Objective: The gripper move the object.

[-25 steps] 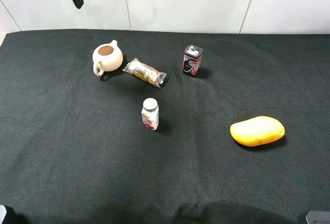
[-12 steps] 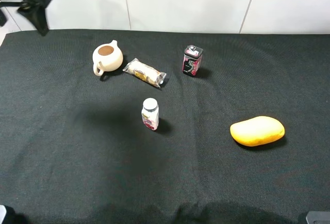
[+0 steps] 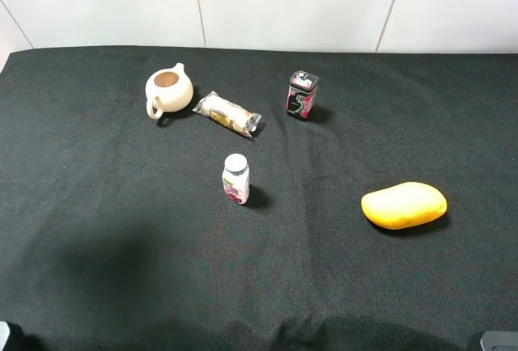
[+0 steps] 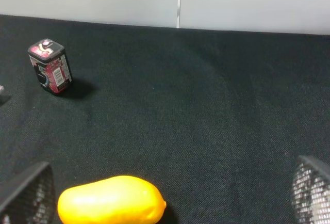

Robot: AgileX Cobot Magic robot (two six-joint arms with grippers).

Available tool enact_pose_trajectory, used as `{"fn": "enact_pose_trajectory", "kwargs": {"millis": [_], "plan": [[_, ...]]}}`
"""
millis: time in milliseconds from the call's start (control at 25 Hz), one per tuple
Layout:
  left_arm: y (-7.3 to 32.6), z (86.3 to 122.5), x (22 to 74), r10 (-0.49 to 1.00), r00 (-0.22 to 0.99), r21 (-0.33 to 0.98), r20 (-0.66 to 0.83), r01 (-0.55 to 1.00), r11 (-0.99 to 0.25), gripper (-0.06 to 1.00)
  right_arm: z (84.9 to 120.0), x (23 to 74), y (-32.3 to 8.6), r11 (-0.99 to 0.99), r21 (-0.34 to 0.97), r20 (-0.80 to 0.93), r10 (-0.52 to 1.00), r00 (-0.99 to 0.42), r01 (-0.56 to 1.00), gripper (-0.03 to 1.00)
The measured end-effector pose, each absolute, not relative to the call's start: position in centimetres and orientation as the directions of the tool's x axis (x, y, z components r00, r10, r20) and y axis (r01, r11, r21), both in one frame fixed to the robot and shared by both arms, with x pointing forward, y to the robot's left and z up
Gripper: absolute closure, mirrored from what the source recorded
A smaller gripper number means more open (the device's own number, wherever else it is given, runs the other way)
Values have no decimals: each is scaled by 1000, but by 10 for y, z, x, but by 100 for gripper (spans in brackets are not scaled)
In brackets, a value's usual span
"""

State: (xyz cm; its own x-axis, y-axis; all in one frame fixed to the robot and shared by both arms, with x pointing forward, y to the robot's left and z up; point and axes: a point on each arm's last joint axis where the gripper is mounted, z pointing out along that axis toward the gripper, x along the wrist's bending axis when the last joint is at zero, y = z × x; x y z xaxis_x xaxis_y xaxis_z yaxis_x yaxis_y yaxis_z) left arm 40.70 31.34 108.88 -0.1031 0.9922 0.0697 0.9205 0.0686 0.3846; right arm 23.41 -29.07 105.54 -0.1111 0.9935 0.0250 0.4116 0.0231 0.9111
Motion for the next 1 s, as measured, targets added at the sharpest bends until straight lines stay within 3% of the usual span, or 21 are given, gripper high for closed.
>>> {"fn": "enact_pose_trajectory", "kwargs": {"millis": [600, 1000], "plan": [[310, 1080, 306, 992, -122, 524, 27, 847, 90, 15, 1055, 234, -291, 23, 911, 25, 993, -111, 412, 27], [309, 1052, 272, 992, -123, 572, 16, 815, 91, 15, 1055, 234, -291, 23, 911, 25, 993, -111, 412, 27]]}}
